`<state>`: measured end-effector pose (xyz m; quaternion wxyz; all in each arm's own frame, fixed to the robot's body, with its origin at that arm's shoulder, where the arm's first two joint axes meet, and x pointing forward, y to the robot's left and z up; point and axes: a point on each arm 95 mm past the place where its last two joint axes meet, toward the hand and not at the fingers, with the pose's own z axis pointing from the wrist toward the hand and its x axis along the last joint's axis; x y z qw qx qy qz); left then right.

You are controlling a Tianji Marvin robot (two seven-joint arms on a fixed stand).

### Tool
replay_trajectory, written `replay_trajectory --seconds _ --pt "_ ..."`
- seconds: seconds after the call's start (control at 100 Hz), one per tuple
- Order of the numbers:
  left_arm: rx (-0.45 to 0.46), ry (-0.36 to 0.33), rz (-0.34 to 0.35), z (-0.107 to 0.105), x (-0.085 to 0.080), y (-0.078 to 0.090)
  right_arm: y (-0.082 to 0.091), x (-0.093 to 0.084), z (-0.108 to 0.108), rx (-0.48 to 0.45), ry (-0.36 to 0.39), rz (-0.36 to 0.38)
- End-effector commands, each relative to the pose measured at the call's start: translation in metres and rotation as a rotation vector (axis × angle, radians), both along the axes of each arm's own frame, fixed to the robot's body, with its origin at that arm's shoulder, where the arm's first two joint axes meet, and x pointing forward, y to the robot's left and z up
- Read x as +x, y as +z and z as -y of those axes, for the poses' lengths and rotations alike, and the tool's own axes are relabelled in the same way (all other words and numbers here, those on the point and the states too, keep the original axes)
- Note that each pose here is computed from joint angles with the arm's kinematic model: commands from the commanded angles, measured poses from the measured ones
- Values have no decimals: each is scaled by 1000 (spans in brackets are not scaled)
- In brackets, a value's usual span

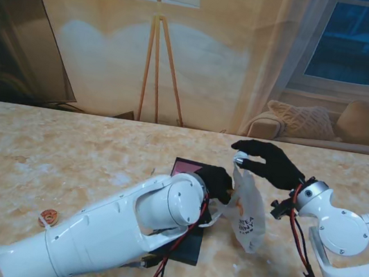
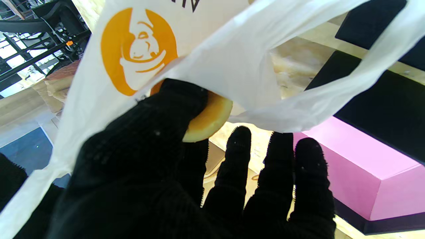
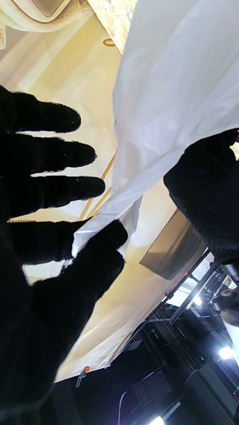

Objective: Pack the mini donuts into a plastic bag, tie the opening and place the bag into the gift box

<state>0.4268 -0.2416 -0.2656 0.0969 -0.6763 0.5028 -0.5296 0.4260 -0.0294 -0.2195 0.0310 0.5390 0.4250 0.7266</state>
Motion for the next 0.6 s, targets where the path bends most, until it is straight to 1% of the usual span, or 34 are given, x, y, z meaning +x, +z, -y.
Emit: replay_trajectory --seconds 0.0,0.14,0.28,0.48,0.59 --pt "-16 -13 -13 4 -2 4 -3 -2 -3 -4 18 -10" --pt "-16 -25 -22 3 -4 5 -3 -2 -3 -3 25 -7" --pt "-24 -22 -38 0 -4 7 -4 -2 -3 0 34 -9" --pt "-28 -19 -37 -2 -4 8 -3 -4 -3 5 44 -5" --pt "-19 -32 -18 -3 -4 8 -2 -5 -2 15 45 -3"
